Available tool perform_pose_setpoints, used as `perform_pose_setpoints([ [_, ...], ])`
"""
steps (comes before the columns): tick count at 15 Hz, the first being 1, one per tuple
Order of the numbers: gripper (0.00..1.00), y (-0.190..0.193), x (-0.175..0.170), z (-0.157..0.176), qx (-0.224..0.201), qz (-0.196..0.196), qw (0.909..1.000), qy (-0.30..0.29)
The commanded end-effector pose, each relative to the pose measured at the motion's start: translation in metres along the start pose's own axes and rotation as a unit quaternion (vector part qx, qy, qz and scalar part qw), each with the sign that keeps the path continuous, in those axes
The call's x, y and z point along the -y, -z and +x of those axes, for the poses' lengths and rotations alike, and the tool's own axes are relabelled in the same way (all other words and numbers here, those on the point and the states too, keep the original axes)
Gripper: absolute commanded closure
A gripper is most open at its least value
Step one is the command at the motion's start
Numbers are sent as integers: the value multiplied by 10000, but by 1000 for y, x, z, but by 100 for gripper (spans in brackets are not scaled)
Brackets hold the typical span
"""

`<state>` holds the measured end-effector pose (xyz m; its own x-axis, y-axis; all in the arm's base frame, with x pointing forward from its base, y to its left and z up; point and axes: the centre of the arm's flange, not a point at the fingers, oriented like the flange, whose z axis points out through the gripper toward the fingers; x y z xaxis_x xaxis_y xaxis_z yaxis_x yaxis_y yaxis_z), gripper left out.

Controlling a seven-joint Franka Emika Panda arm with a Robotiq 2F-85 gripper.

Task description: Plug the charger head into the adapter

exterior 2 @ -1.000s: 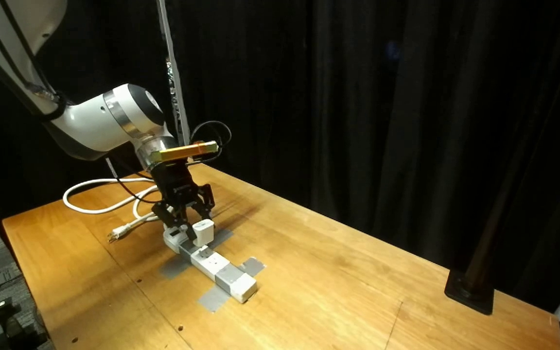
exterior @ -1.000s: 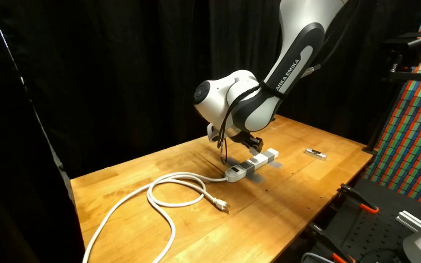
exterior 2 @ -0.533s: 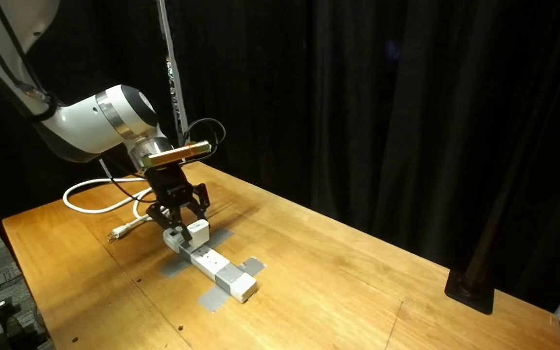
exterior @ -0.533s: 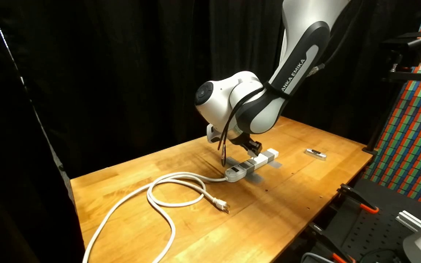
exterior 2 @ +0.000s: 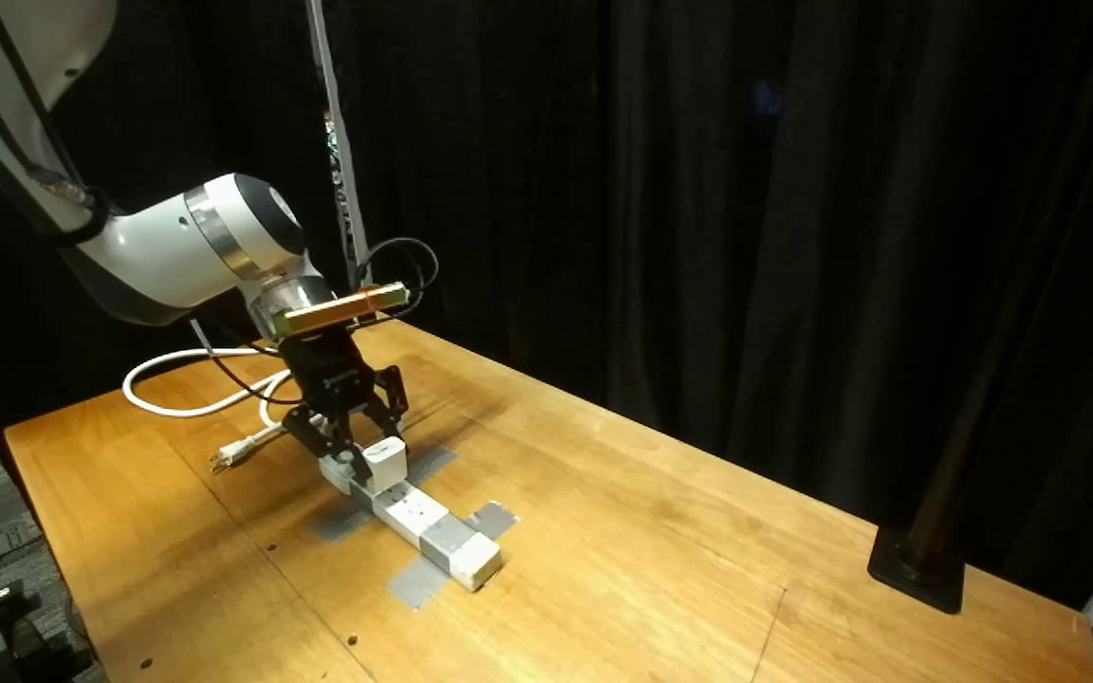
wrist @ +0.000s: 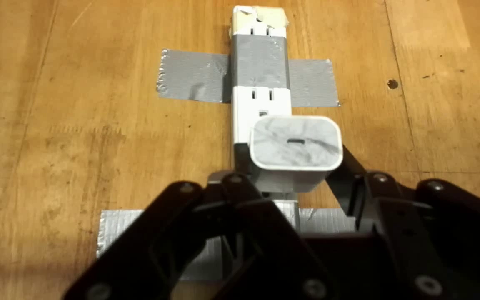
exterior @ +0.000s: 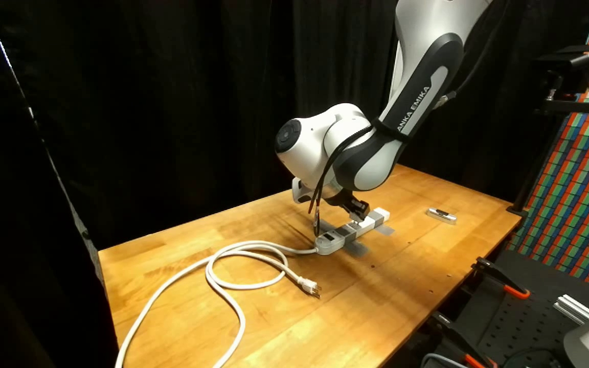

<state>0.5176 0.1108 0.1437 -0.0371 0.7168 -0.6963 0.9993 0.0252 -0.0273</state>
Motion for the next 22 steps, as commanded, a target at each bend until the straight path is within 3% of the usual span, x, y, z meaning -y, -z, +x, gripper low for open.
perform_pose_setpoints([
  [1, 77, 0, 0, -1, 129, -227, 9994, -221],
  [22, 77, -13, 0, 18, 185, -357, 9984, -403],
])
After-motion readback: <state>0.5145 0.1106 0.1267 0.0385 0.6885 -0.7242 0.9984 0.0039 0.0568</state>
